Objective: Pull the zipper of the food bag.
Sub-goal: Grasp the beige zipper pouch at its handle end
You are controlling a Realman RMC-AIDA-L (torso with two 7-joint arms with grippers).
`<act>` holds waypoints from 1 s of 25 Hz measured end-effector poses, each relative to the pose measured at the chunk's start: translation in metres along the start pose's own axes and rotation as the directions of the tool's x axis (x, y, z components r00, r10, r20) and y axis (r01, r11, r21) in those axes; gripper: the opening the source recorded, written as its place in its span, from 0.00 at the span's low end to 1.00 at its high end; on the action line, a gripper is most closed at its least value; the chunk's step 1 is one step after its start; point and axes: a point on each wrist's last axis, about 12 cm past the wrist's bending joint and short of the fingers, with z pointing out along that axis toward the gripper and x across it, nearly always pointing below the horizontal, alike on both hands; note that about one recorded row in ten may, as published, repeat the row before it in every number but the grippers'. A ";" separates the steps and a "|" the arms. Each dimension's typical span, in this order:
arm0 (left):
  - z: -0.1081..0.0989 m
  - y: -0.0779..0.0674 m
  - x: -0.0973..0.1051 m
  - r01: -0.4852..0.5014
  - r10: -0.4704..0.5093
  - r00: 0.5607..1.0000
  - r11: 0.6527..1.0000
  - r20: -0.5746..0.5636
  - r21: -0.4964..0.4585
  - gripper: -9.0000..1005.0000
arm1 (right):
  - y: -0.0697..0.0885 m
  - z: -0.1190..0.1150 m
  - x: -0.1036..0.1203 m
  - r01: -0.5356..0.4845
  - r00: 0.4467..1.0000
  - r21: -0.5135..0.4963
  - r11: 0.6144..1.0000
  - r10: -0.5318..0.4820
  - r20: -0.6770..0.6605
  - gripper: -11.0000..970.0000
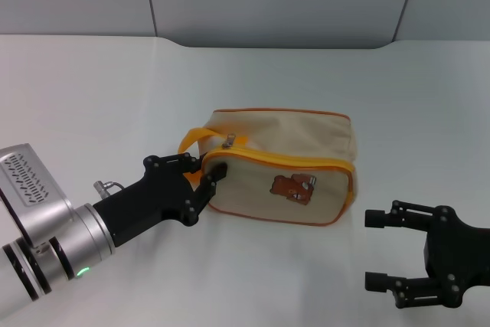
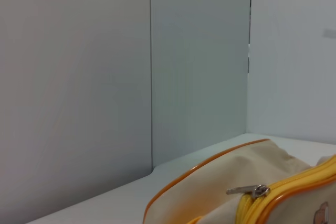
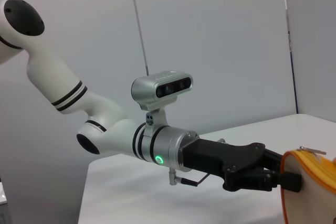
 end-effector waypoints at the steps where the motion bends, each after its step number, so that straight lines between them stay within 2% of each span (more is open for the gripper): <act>1: 0.000 0.000 0.000 0.000 0.000 1.000 1.000 0.002 0.001 0.39 | 0.000 0.000 0.000 0.000 1.000 0.001 1.000 0.000 0.001 0.87; 7: 0.000 -0.001 -0.002 -0.008 0.008 1.000 1.000 0.016 0.009 0.20 | 0.001 0.001 -0.001 0.010 1.000 0.000 1.000 -0.010 0.018 0.87; 12: -0.002 -0.002 -0.003 -0.016 0.015 0.999 1.000 0.033 0.019 0.13 | 0.001 -0.002 -0.004 0.020 0.997 0.037 0.999 -0.022 0.068 0.87; 18: -0.004 0.001 -0.006 -0.035 0.034 0.998 0.999 0.050 0.019 0.10 | 0.000 -0.009 -0.006 0.065 0.983 0.151 0.986 -0.089 0.158 0.86; 20: -0.004 0.001 -0.008 -0.060 0.059 0.997 0.998 0.058 0.022 0.09 | -0.001 -0.008 -0.005 0.101 0.966 0.252 0.962 -0.156 0.208 0.86; 23: -0.005 0.003 -0.013 -0.116 0.113 0.990 0.993 0.087 0.028 0.09 | -0.006 -0.005 0.000 0.132 0.918 0.489 0.862 -0.293 0.269 0.86; 25: -0.005 0.006 -0.018 -0.142 0.138 0.984 0.989 0.111 0.035 0.09 | -0.008 0.003 0.004 0.102 0.894 0.589 0.802 -0.334 0.300 0.86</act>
